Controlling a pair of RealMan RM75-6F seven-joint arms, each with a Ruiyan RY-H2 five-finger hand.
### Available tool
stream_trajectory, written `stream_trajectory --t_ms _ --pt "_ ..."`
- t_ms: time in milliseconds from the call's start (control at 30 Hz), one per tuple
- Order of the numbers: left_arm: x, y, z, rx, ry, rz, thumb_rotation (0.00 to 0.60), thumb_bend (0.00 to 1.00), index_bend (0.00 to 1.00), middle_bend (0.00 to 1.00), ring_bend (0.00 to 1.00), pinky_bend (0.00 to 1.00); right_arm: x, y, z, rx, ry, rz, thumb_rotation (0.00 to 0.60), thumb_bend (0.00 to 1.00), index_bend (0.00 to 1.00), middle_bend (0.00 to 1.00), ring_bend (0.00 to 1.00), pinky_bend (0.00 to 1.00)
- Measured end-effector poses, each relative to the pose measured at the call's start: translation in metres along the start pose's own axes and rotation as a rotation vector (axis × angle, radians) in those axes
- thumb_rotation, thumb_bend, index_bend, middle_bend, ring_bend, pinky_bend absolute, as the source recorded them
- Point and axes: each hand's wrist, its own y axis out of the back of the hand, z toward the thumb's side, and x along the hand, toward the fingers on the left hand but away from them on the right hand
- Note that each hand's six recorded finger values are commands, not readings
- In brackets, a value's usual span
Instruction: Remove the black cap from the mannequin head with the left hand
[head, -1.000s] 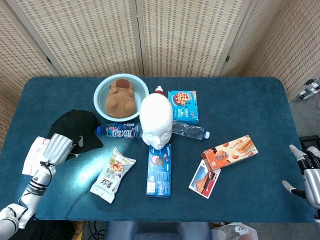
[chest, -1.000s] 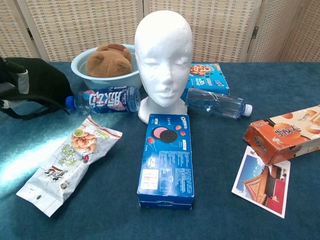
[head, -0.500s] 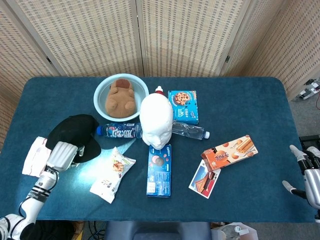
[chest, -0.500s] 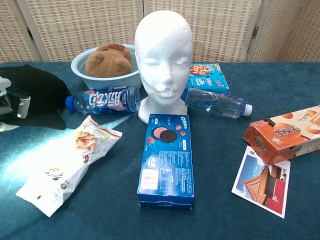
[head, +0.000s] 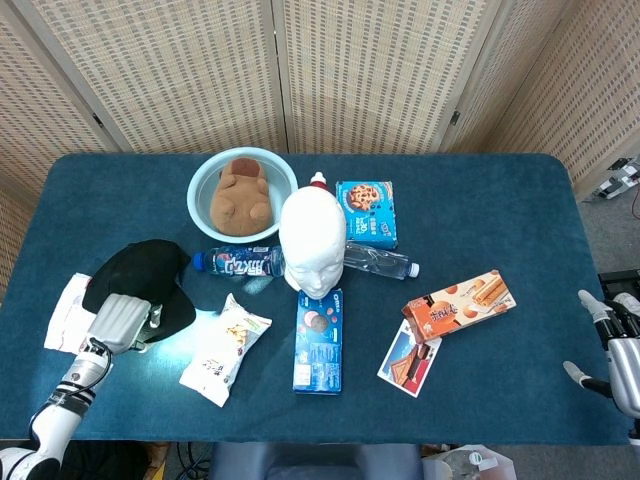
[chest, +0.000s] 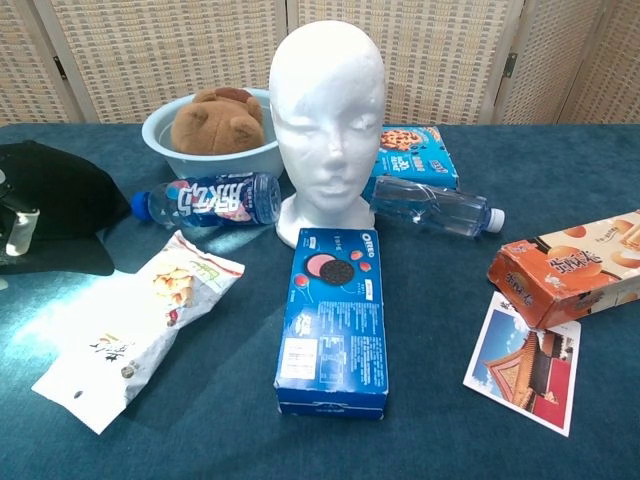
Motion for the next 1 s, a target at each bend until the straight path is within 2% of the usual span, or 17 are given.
stream_trajectory --t_ms 67,267,367,467,667,767,1000 --pt "-0.003 0.001 0.003 -0.01 -0.007 0.003 0.6 0.06 0.0 0.86 0.8 0.97 0.0 0.001 0.0 0.001 0.0 -0.001 0.6 0.08 0.12 0.22 0.14 0.25" --pt "-0.006 0.004 0.008 -0.011 -0.022 0.016 0.6 0.0 0.0 0.63 0.63 0.93 0.001 0.002 0.0 -0.001 0.003 -0.006 0.6 0.08 0.12 0.22 0.14 0.25" --pt "-0.007 0.006 0.011 -0.012 -0.029 0.025 0.6 0.0 0.0 0.55 0.57 0.91 0.002 0.002 -0.001 -0.001 0.001 -0.007 0.6 0.08 0.12 0.22 0.14 0.25" --pt "-0.008 0.009 0.015 -0.02 -0.038 0.036 0.6 0.0 0.0 0.48 0.51 0.85 0.003 0.003 -0.002 -0.002 -0.002 -0.011 0.6 0.08 0.12 0.22 0.14 0.25" --pt "-0.012 0.007 0.024 -0.093 -0.074 -0.006 0.6 0.0 0.0 0.4 0.42 0.74 0.004 0.003 -0.004 -0.003 -0.006 -0.011 0.6 0.08 0.12 0.22 0.14 0.25" --pt "-0.014 0.01 0.025 -0.096 -0.084 -0.013 0.6 0.0 0.0 0.37 0.38 0.69 0.005 0.003 -0.006 -0.003 -0.009 -0.011 0.6 0.08 0.12 0.22 0.14 0.25" --pt "-0.022 0.028 0.025 -0.122 -0.077 0.091 0.6 0.0 0.0 0.36 0.36 0.67 0.005 0.002 -0.007 -0.002 -0.007 -0.009 0.6 0.08 0.12 0.22 0.14 0.25"
